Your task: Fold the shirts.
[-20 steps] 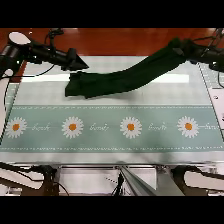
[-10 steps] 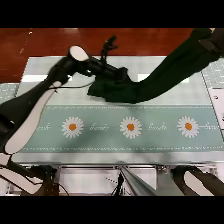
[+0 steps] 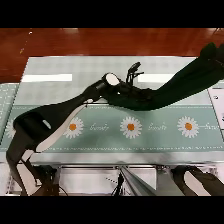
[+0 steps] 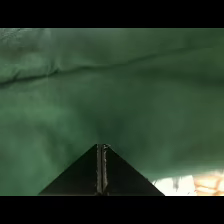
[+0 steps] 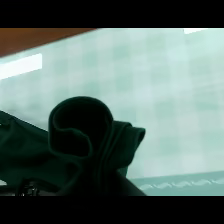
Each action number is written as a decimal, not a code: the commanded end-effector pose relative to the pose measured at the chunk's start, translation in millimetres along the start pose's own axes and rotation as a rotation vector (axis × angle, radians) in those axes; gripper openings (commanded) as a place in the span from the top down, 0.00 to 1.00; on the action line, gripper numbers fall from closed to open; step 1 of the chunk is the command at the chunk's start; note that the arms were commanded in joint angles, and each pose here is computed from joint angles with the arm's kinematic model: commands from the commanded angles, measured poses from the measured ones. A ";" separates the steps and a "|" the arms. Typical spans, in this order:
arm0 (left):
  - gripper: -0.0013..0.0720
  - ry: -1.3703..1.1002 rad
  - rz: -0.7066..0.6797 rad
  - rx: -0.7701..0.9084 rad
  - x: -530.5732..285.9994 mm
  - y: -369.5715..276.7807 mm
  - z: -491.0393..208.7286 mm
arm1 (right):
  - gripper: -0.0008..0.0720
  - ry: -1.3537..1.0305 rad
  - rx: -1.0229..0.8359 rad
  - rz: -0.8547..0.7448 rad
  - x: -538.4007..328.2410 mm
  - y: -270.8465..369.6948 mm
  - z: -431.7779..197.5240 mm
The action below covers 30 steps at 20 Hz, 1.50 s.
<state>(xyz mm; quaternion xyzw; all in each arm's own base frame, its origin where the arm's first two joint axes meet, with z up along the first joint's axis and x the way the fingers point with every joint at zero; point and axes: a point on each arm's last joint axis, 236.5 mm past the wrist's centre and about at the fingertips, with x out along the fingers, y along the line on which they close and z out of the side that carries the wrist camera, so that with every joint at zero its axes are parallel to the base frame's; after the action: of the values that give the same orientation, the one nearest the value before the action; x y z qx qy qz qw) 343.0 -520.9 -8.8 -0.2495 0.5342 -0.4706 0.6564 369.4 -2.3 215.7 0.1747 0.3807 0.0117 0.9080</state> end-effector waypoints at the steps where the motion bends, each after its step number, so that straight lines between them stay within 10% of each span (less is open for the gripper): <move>1: 0.95 0.000 -0.053 -0.134 37.9 2.3 -18.9 | 0.96 0.052 -0.010 -0.050 -1.8 -11.5 -12.7; 11: 0.95 -0.179 -0.173 -0.023 -59.9 -15.7 71.9 | 0.96 -0.006 -0.181 -0.068 0.4 -15.7 3.1; 17: 0.95 -0.480 0.161 0.344 -301.2 -35.7 153.4 | 0.96 -0.087 -0.210 0.125 49.5 49.7 24.4; 22: 0.95 -0.546 0.483 0.374 -440.1 -32.9 124.3 | 0.96 0.038 -0.304 0.256 142.9 143.0 -32.7; 30: 0.95 -0.304 0.479 0.448 -454.8 -95.3 12.7 | 0.96 0.174 -0.276 0.416 223.0 245.1 -135.4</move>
<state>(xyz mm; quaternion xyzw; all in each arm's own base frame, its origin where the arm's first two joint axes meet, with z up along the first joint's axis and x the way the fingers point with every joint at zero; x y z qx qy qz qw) 371.0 -164.4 286.0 -0.0660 0.3261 -0.3523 0.8748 463.0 258.2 74.1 0.0860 0.4077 0.2474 0.8748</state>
